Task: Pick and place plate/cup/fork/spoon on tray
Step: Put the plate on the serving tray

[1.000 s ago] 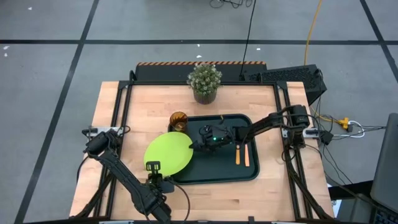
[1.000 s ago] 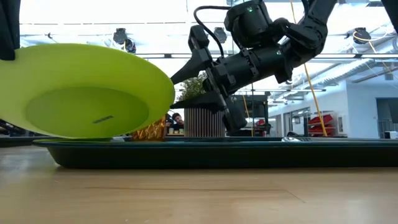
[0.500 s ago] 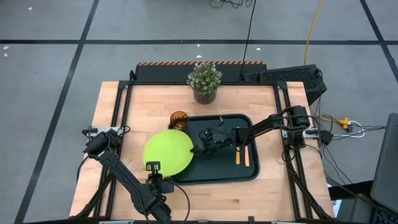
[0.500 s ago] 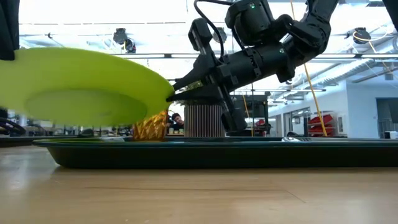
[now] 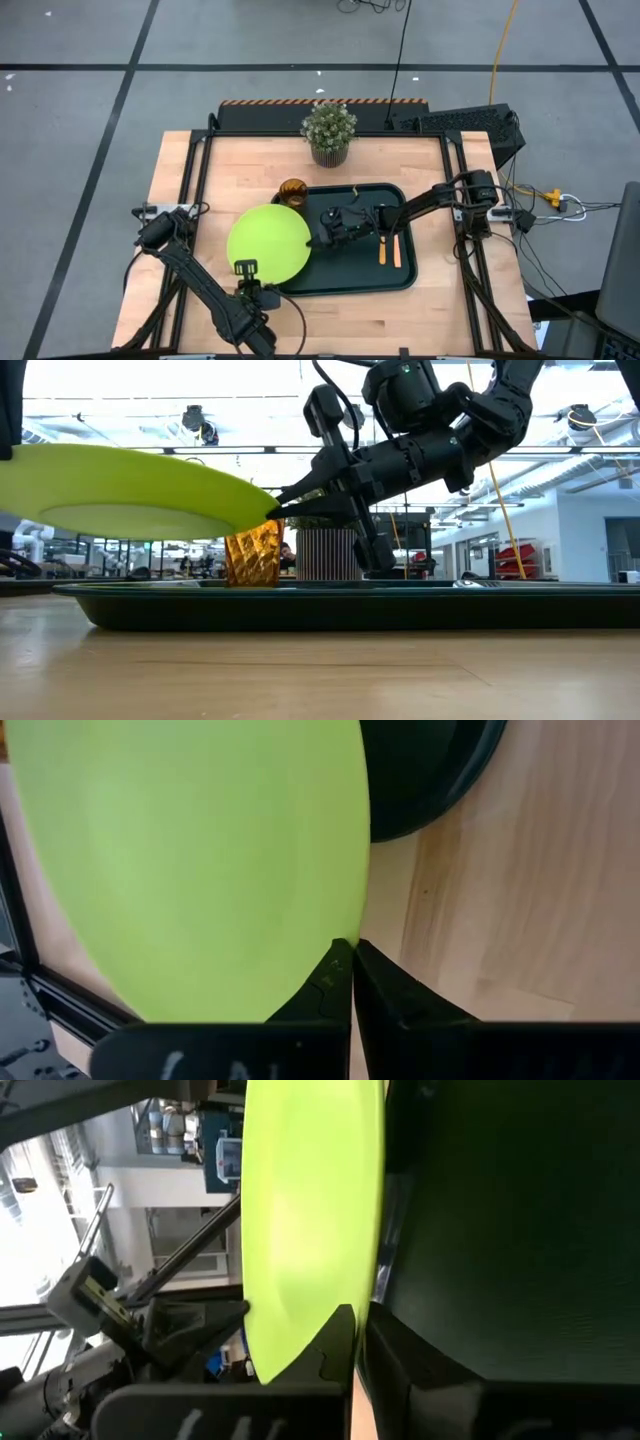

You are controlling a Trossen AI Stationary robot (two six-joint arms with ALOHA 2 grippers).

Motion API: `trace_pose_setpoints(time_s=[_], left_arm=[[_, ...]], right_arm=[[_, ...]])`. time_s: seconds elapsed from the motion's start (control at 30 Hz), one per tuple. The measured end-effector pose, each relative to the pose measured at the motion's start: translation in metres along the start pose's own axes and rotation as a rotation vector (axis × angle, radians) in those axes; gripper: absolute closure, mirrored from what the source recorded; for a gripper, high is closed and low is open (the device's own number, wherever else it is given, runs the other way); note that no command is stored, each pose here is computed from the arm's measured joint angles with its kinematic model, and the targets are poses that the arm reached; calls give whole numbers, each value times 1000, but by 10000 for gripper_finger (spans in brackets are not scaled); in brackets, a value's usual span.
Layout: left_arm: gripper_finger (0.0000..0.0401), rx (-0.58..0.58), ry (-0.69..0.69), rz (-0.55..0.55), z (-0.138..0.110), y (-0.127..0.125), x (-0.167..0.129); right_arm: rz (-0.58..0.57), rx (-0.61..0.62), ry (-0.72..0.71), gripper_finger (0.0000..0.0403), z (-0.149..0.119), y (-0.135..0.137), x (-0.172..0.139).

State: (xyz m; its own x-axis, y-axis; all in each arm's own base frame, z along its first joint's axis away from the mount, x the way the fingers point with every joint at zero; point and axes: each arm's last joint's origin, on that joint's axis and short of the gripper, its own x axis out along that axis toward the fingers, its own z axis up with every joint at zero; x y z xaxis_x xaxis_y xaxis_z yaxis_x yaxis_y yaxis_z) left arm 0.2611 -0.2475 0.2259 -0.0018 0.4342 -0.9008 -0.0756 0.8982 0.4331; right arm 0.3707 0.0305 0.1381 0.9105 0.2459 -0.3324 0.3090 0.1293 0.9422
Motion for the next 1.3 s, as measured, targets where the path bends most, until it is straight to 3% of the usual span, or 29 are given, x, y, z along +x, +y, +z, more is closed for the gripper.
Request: trace_pose_setpoints(time_s=[0.47,0.73,0.9,1.3], left_arm=[[367,-9,163,-122,-6,-4,-1],[366,-20,172,-146,-13,-6,-7],[366,-22,83,-133,-22,-2,-19],[366,-210,-184,-175,-52,30,-65]], right_arm=[[3,-39,34,402,-1,0,0],[-7,-41,65,402,-2,-1,0],[-13,-29,134,402,-4,-2,0],[-14,-45,209,402,-14,-2,0]])
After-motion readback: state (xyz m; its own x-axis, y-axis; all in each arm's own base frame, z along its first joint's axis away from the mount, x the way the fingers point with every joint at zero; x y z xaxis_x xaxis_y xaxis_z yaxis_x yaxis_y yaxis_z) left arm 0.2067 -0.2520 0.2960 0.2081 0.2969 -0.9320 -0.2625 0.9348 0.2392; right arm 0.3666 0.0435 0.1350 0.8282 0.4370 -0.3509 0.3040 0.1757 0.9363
